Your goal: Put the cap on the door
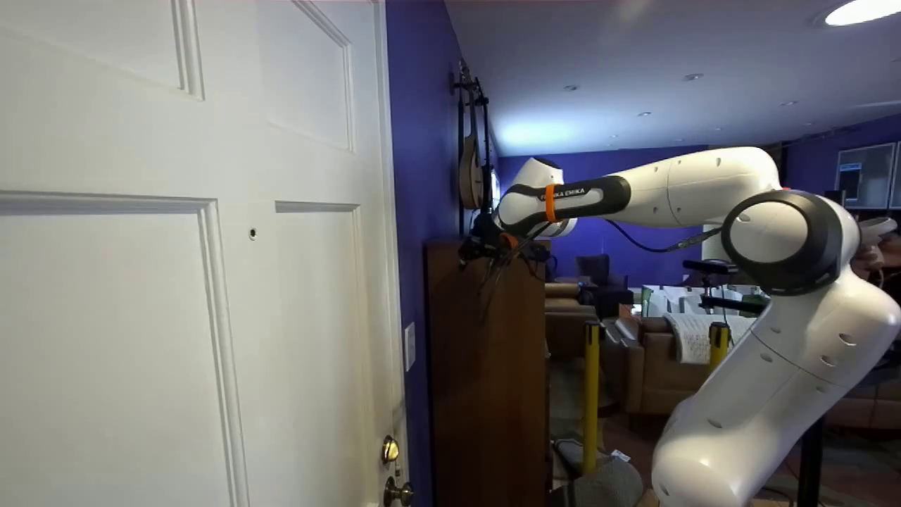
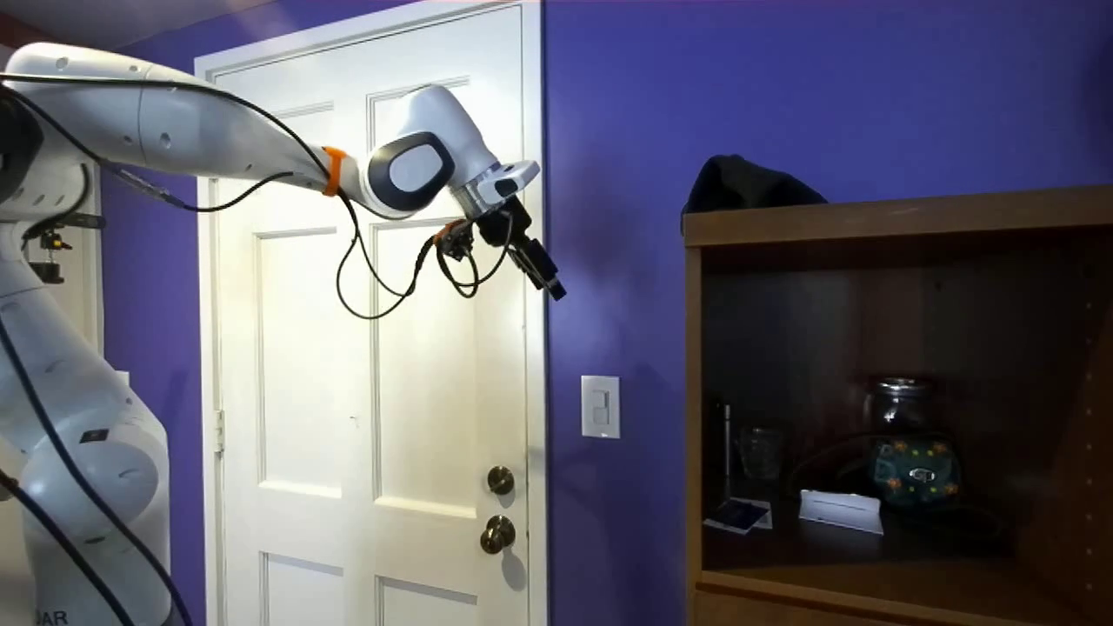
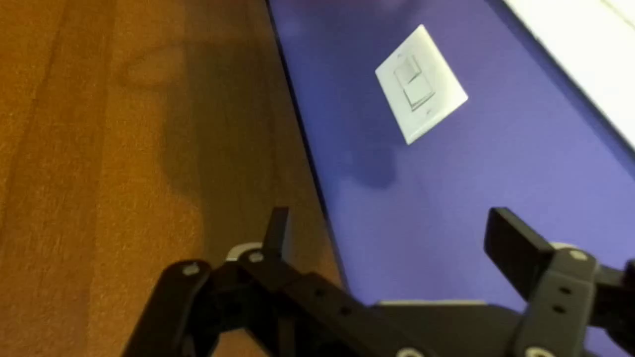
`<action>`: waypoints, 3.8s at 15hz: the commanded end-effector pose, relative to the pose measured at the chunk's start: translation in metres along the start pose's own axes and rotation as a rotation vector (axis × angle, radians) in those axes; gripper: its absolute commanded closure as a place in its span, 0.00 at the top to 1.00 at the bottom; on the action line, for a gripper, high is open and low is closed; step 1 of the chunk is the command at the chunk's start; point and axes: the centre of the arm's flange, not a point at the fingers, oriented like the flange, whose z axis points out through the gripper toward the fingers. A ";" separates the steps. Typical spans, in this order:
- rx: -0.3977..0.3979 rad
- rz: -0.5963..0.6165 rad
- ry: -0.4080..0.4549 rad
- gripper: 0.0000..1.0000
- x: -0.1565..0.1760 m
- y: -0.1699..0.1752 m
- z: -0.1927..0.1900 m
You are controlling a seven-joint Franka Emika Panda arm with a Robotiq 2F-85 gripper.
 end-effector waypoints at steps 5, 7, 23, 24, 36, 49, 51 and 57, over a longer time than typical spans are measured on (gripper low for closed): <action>0.004 0.197 0.085 1.00 0.046 0.035 -0.027; 0.003 0.193 0.080 1.00 0.045 0.034 -0.025; 0.006 0.440 0.319 1.00 0.124 0.080 -0.069; 0.003 0.405 0.321 1.00 0.128 0.088 -0.073; 0.001 0.329 0.335 1.00 0.133 0.127 -0.078; 0.005 0.485 0.351 1.00 0.175 0.172 -0.072; 0.034 0.496 0.342 1.00 0.179 0.174 -0.068; 0.050 0.620 0.361 1.00 0.190 0.187 -0.057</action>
